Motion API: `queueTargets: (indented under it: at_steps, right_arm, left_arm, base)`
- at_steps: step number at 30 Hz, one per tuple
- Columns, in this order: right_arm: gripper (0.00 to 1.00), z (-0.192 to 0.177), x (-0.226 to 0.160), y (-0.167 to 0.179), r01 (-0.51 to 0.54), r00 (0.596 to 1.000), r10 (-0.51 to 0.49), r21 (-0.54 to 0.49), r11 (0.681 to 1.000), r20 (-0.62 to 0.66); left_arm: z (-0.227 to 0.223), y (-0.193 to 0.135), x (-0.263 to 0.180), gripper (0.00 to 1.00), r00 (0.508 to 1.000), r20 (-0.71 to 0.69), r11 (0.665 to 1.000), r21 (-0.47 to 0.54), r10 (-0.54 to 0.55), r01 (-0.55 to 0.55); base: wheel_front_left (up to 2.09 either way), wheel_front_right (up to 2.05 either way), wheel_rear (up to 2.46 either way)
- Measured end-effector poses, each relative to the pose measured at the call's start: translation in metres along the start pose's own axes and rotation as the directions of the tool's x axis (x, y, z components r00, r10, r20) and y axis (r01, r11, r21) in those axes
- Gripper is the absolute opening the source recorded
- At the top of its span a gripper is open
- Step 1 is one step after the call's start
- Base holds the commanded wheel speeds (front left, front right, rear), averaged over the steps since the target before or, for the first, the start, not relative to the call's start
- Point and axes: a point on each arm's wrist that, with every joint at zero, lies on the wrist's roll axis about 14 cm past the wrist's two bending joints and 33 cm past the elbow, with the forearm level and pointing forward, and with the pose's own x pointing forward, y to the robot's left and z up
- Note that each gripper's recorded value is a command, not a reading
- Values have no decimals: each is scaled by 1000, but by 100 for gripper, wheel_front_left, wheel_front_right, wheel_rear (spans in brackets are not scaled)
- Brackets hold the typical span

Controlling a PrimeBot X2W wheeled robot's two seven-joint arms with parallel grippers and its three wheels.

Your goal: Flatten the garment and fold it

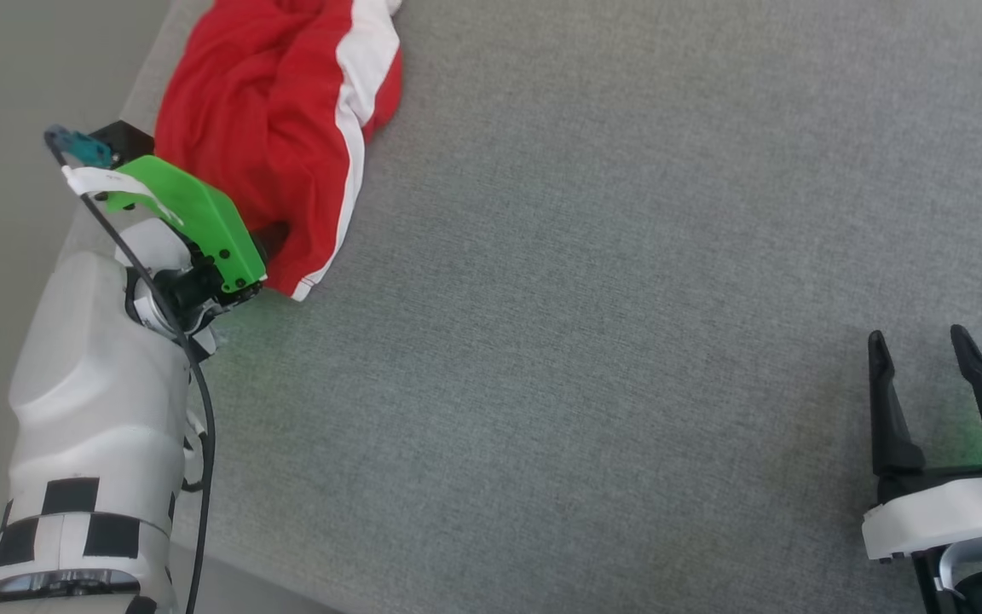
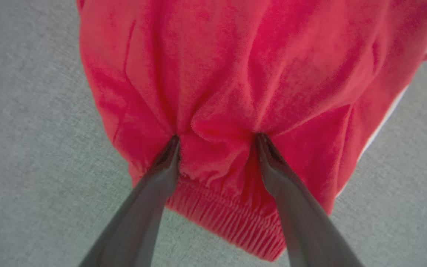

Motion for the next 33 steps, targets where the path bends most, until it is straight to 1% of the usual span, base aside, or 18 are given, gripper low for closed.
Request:
queueTargets:
  at_steps: [4, 8, 9, 10, 12, 16, 20, 23, 26, 27, 29, 33]
  right_arm:
    - [100, -9, 2, -7, 16, 1000, -16, 1, 1000, -24]
    - [100, -15, 5, -7, 12, 999, -12, 1, 1000, -42]
    - [100, -15, 6, -7, 11, 999, -11, 1, 1000, -40]
    - [100, -15, 7, -5, 6, 999, -6, 2, 1000, -40]
    - [100, -15, 8, -3, -2, 999, 2, 2, 1000, -38]
    - [100, -12, 10, 4, -21, 999, 21, 1, 1000, -34]
    - [100, -8, 8, 10, -38, 999, 38, 0, 999, -28]
    - [100, -3, 5, 15, -47, 999, 47, 5, 999, -15]
    - [100, 4, 0, 18, -48, 999, 48, 7, 999, 4]
    - [100, 6, -3, 19, -49, 999, 48, 9, 999, 11]
    - [100, 11, -7, 19, -46, 999, 46, 7, 999, 22]
    - [100, 18, -20, 17, -30, 998, 29, 25, 999, 50]
  left_arm:
    - [-15, -3, 12, 100, 996, -83, 1000, 1, 14, -14]
    - [-18, -1, 14, 100, 995, -103, 999, -29, 17, -20]
    - [-17, -2, 14, 10, 995, -97, 999, -36, 14, -17]
    - [-15, -2, 14, 0, 997, -80, 999, -45, 10, -14]
    - [-13, -1, 13, 0, 998, -55, 998, -54, 11, -14]
    - [11, -7, 5, 0, 994, 110, 996, -89, -10, 20]
    - [50, -7, -15, 0, 953, 303, 995, -95, -10, 40]
    - [90, -7, -41, 0, 892, 452, 996, -75, -15, 55]
    - [133, -14, -75, 0, 807, 588, 996, -28, -50, 82]
    - [147, -18, -88, 0, 772, 632, 995, -14, -68, 99]
    - [168, -27, -111, 0, 721, 685, 992, 22, -106, 125]
    - [208, -53, -166, 0, 587, 786, 980, 118, -192, 162]
  base:
    - [0, 0, 0]
    - [0, 0, 0]
    - [0, 0, 0]
    - [0, 0, 0]
    - [0, 0, 0]
    - [0, 0, 0]
    - [0, 0, 0]
    - [0, 0, 0]
    - [0, 0, 0]
    - [0, 0, 0]
    - [0, 0, 0]
    - [0, 0, 0]
